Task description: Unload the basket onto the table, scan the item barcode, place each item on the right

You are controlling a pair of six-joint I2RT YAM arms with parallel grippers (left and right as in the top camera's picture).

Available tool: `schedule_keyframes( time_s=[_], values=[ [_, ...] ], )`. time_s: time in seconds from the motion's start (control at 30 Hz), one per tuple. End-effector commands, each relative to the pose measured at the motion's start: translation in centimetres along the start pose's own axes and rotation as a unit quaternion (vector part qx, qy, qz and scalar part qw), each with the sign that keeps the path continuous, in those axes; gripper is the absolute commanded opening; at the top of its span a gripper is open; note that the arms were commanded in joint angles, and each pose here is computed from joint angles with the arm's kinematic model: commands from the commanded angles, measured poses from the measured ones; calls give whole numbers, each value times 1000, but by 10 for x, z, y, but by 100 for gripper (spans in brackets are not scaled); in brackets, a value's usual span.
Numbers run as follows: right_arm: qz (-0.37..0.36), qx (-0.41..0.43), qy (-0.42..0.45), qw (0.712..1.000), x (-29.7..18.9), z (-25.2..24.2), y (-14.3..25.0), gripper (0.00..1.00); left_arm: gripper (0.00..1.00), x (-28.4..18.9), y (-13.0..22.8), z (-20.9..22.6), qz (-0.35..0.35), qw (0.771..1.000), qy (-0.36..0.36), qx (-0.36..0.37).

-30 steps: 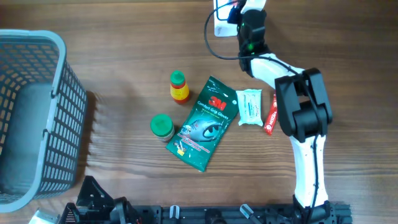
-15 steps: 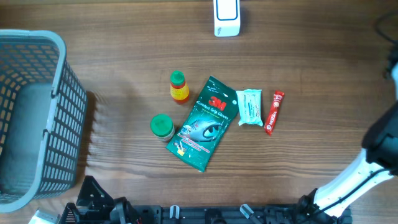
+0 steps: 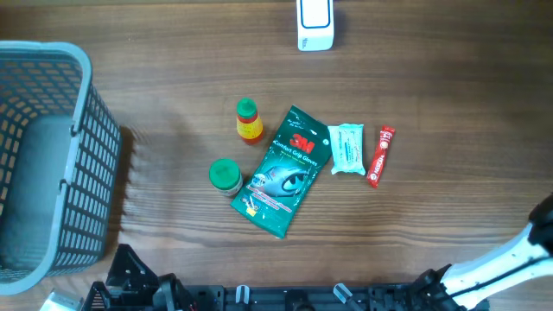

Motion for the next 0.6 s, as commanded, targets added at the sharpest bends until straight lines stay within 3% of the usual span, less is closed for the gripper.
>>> schedule_keyframes(
  time_s=[0.0,0.07,0.13,0.17,0.23,0.3,0.33,0.43,0.5,0.57],
  values=[
    [138,-75,-218,963,-88,117,73,100,100,-1,0,0,-3,1000,5,0],
    [179,-117,-241,947,-104,150,125,100,100,-1,0,0,-3,1000,5,0],
    [257,-159,-229,925,-105,166,203,100,100,-1,0,0,-3,1000,5,0],
    [312,-217,-194,904,-96,159,267,100,100,-1,0,0,-4,1000,5,-1],
    [325,-245,-128,904,-86,146,310,100,100,-1,0,0,-4,1000,5,-1],
    [293,-325,-7,899,-74,117,370,100,100,-1,0,0,-4,1000,5,-1],
    [253,-391,53,883,-69,100,393,100,100,-1,0,0,-4,1000,5,-1],
    [154,-505,155,835,-60,71,424,100,100,-1,0,0,-4,1000,5,-1],
    [155,-553,192,796,-51,48,454,99,100,-1,0,0,-4,1000,5,-1],
    [156,-575,225,771,-37,28,466,90,100,-1,0,0,-3,1000,5,0]
  ],
)
Point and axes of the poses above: each gripper's point midway between its finger pads, its own x axis out along the fingers, its own z axis along the line the jaws close on, y = z × x, the point moved 3 cm from there along -x, back along the fingers, and after that the axes turned 15 degrees about x, right-handed, at the moved point
